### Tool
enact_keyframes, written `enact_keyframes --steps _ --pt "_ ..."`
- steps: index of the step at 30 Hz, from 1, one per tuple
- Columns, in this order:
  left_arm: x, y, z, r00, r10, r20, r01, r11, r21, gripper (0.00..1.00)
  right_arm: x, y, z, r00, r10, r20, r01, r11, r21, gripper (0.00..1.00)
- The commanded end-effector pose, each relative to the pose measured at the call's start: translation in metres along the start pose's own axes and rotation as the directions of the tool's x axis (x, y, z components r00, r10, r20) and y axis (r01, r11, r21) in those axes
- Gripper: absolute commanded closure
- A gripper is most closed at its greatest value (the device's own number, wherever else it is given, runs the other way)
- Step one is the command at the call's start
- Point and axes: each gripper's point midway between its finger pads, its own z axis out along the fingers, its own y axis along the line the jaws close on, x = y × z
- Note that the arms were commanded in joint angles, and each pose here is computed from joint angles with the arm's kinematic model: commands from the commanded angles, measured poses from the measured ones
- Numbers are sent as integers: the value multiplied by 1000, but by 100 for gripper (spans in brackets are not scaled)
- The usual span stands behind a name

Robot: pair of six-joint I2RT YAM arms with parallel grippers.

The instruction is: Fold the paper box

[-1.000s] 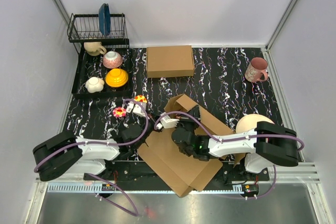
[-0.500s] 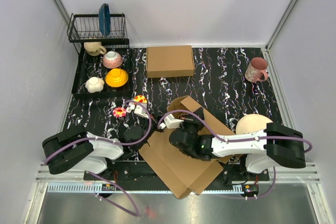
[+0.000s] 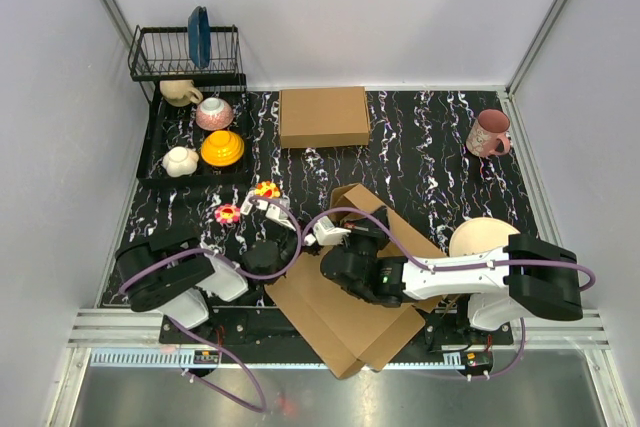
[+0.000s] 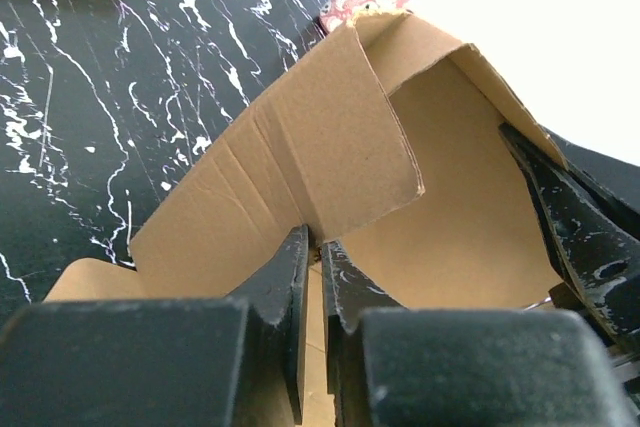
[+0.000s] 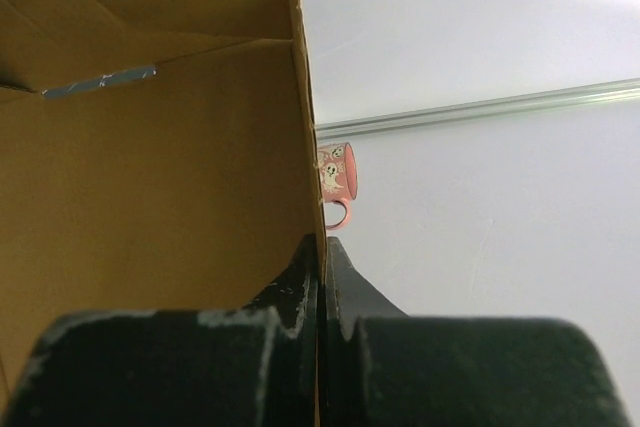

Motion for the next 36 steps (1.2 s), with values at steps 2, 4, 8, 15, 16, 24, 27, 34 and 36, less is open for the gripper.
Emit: enact_keyframes --steps 2,4,8,15,16,24,27,34,36 --pt "-27 -61 -2 994 -63 86 38 964 262 91 -10 24 -1 993 108 44 -104 991 -80 100" --pt "-25 -63 0 995 -54 83 29 963 269 91 -9 25 -1 994 99 39 -96 992 -77 100" --pt "-19 -62 5 997 -48 67 28 963 268 91 -11 21 -2 991 132 36 -129 988 -80 96" --pt "-15 -58 8 997 -45 62 28 967 252 89 -10 13 -3 984 175 40 -171 982 -86 92" --pt "-15 -57 6 997 -40 63 23 968 249 89 -10 13 -3 983 179 41 -175 981 -88 94" --pt "-42 -60 -19 990 10 140 -48 962 268 75 -10 18 -2 986 163 37 -159 984 -86 95" --pt "-53 -56 -34 984 27 178 -74 962 261 71 -10 18 -2 986 166 36 -162 983 -86 95" --pt "-74 -25 -31 961 106 257 -132 987 89 59 -7 19 -2 987 157 32 -154 984 -91 95" --pt "-72 -13 -19 961 147 232 -159 987 35 57 -7 21 -2 988 154 30 -151 984 -92 96"
